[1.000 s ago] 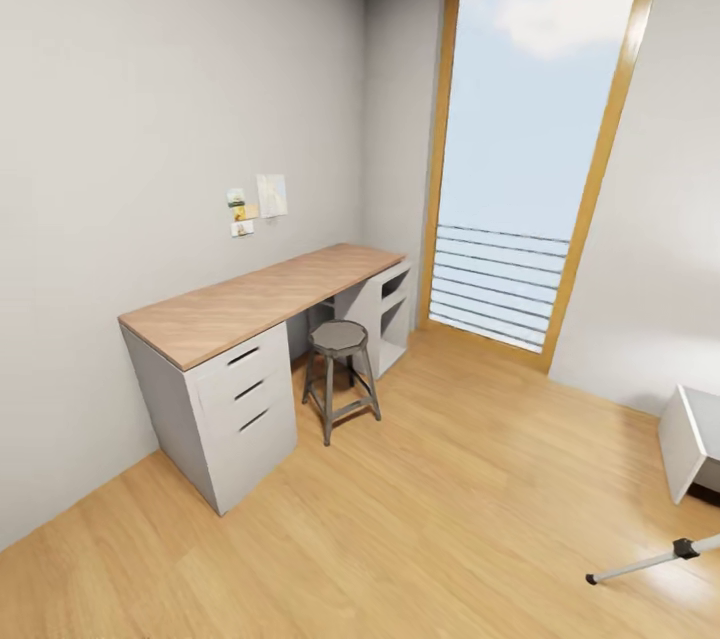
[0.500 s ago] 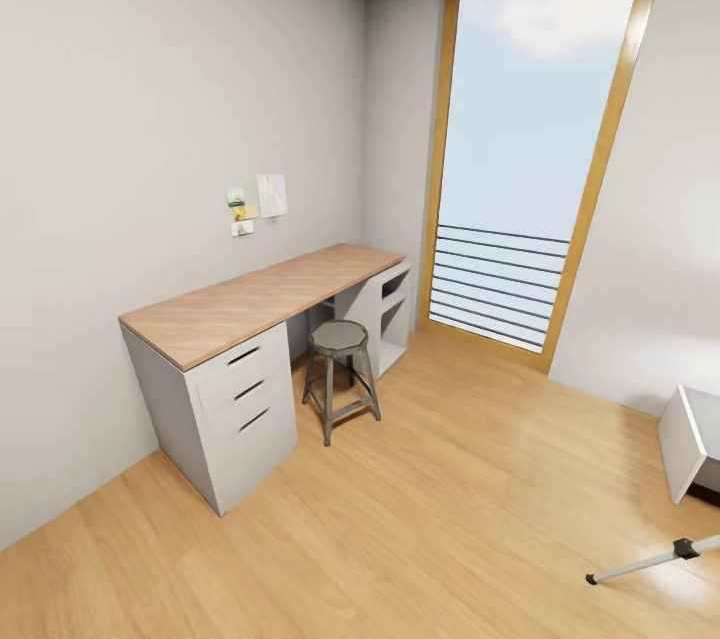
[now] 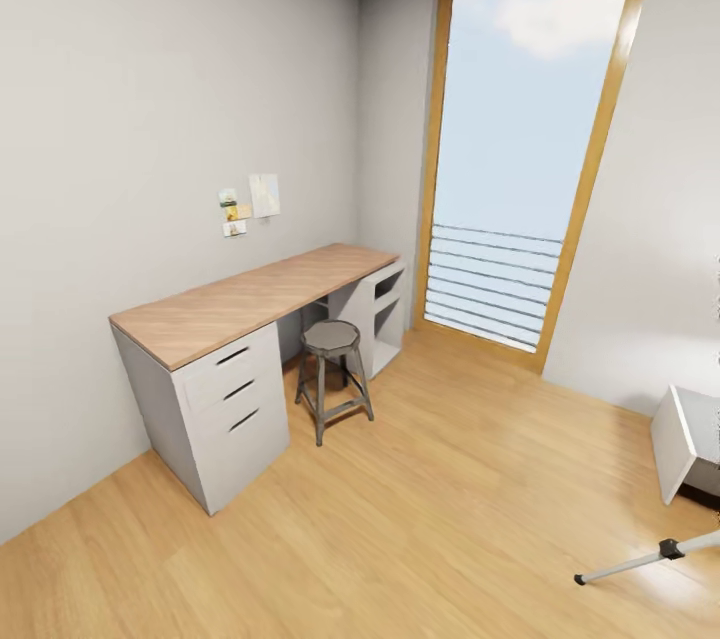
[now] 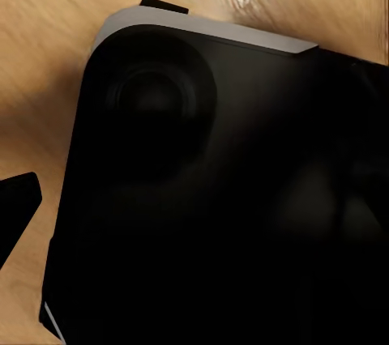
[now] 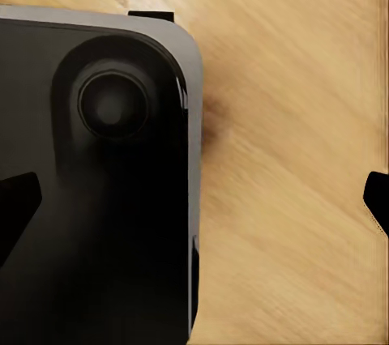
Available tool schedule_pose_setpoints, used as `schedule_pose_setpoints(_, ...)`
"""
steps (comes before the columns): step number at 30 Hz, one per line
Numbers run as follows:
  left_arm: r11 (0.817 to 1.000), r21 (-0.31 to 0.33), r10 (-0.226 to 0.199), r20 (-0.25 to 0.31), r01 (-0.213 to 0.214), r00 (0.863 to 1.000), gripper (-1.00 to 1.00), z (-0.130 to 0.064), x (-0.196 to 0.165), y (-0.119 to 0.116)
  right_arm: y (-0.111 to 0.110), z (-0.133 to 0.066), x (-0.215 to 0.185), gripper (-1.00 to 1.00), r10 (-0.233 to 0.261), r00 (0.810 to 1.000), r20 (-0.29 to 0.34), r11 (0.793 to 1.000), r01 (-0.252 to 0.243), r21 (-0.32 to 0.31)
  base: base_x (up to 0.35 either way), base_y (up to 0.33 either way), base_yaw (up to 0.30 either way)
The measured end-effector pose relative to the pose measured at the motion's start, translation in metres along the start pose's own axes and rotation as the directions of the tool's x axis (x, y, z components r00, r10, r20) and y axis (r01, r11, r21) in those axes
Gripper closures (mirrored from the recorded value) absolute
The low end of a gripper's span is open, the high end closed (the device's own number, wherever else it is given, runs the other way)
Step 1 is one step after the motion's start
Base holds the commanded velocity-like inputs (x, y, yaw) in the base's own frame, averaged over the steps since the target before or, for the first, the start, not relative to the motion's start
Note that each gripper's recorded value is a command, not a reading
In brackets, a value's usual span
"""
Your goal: Attach the digital camera to the camera tripod in the bedroom.
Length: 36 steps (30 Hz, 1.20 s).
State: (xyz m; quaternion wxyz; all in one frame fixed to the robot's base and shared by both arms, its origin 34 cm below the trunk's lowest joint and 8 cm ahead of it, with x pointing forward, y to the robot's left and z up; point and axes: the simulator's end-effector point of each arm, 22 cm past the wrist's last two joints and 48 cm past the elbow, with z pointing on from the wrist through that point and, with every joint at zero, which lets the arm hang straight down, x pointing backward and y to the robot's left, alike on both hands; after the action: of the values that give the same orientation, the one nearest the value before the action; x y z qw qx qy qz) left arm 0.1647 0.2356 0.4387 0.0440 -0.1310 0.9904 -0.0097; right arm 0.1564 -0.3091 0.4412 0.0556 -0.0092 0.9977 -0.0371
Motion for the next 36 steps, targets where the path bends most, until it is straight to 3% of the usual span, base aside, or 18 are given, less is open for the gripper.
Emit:
schedule_pose_setpoints(11,1.0,0.0,0.001,0.0,-0.001,1.0,-1.0,0.0,0.0001,-0.0002,-0.0001,0.0,-0.0015,-1.0,0.0,1.0,0.006,1.0,0.0,0.0,0.0,-0.204,0.0)
schedule_pose_setpoints(36,1.0,-0.005,-0.014,0.01,0.014,1.0,-1.0,0.0001,-0.0044,0.0013,-0.0007,0.0001,-0.0006,-1.0,-0.002,1.0,0.0,1.0,0.002,0.0,0.0,-0.012,0.0)
